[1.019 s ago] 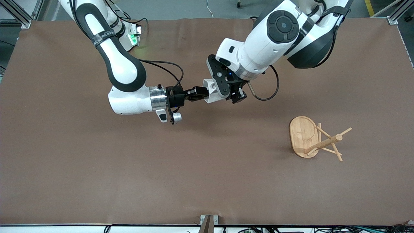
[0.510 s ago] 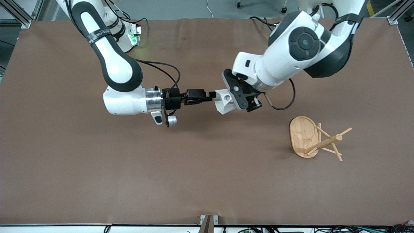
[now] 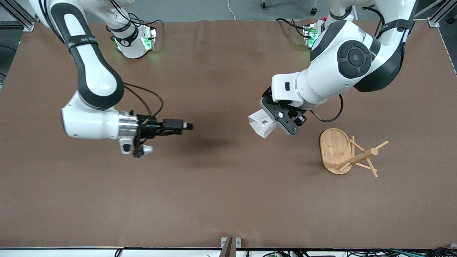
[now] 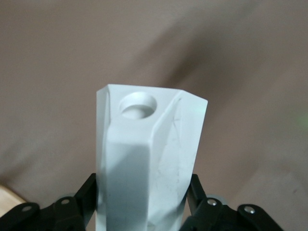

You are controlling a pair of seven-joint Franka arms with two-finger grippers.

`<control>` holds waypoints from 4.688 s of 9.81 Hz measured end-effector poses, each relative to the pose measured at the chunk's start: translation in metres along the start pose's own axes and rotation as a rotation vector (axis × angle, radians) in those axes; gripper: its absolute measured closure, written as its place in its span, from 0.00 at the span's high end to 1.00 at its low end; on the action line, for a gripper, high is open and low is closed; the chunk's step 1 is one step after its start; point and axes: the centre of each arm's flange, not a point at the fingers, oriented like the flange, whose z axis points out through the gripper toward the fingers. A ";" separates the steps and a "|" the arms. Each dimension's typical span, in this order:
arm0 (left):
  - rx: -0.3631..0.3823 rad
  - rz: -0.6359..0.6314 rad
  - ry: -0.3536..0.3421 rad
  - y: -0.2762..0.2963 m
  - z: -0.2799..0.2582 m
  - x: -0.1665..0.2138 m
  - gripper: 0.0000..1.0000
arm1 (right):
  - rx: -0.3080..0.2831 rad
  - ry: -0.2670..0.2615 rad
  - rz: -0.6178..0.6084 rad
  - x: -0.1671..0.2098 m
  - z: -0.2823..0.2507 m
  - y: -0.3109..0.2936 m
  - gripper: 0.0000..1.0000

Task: Hang cup on rack
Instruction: 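Carry the cup toward the rack with the left gripper while the right gripper retracts, then lower the cup with the left gripper onto a rack peg, then slide the cup handle hole over the peg with the left gripper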

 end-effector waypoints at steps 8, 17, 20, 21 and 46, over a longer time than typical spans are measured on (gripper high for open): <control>0.004 -0.367 -0.035 -0.140 -0.023 -0.047 0.77 | -0.763 0.197 -0.001 -0.037 -0.246 0.058 1.00; 0.104 -0.391 -0.038 -0.162 0.039 -0.129 0.77 | -0.759 0.279 0.101 -0.138 -0.372 0.002 1.00; 0.108 -0.367 -0.052 -0.180 0.042 -0.146 0.77 | -0.762 0.275 0.105 -0.130 -0.371 0.001 1.00; 0.109 -0.348 -0.050 -0.188 0.041 -0.150 0.77 | -0.761 0.264 0.112 -0.131 -0.370 0.002 1.00; 0.124 -0.271 0.007 -0.239 0.043 -0.155 0.76 | -0.786 0.249 0.098 -0.125 -0.345 -0.030 1.00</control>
